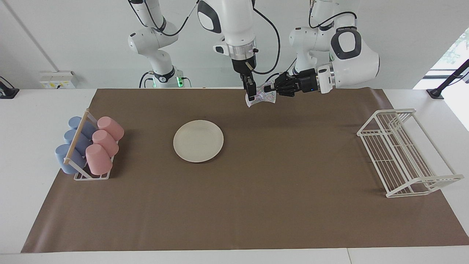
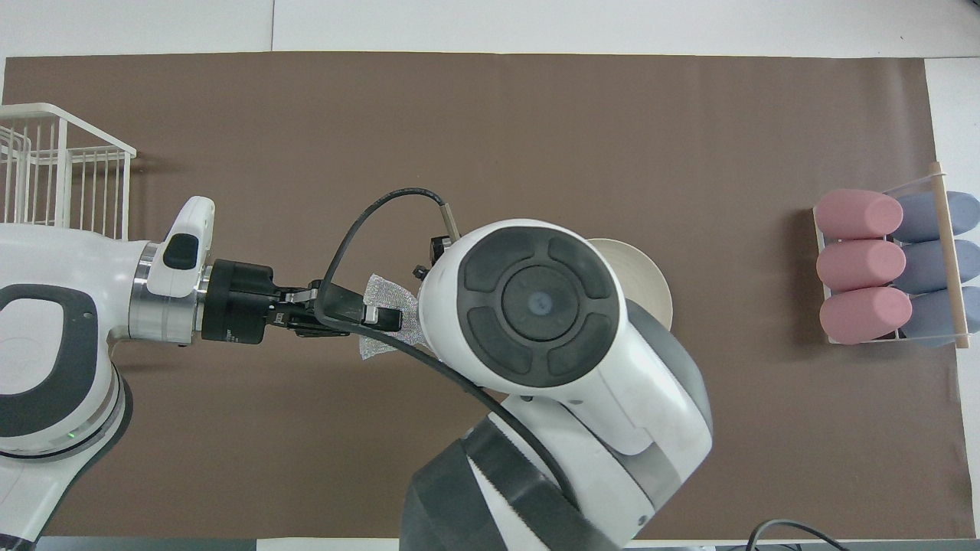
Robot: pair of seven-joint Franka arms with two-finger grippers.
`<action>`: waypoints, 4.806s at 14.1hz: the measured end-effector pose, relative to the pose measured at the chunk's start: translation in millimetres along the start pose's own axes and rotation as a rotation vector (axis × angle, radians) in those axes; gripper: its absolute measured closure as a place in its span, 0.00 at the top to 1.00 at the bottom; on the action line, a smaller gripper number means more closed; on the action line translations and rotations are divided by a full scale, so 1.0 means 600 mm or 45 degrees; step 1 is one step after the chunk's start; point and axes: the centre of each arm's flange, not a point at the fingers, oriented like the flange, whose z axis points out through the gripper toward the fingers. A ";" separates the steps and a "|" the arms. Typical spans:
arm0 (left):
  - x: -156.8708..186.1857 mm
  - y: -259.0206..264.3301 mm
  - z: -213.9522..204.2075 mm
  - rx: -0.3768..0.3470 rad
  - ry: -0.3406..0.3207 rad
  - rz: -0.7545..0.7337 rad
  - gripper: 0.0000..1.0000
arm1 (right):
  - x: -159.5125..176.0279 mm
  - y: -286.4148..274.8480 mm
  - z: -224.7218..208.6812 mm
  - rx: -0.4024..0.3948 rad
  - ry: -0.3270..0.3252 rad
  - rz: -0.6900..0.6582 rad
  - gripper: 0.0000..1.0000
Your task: Wipe plate with sponge
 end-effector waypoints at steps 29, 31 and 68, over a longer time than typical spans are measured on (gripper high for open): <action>0.062 -0.025 -0.304 1.934 0.071 -0.151 0.06 | 0.662 0.095 -0.123 -0.187 -0.058 -1.478 1.00; 0.070 -0.003 -0.294 2.135 0.072 -0.106 0.06 | 0.664 0.098 -0.130 -0.185 -0.050 -1.503 1.00; 0.229 -0.271 -0.219 2.846 0.357 -0.136 0.06 | 0.649 0.087 -0.134 -0.258 0.061 -1.529 1.00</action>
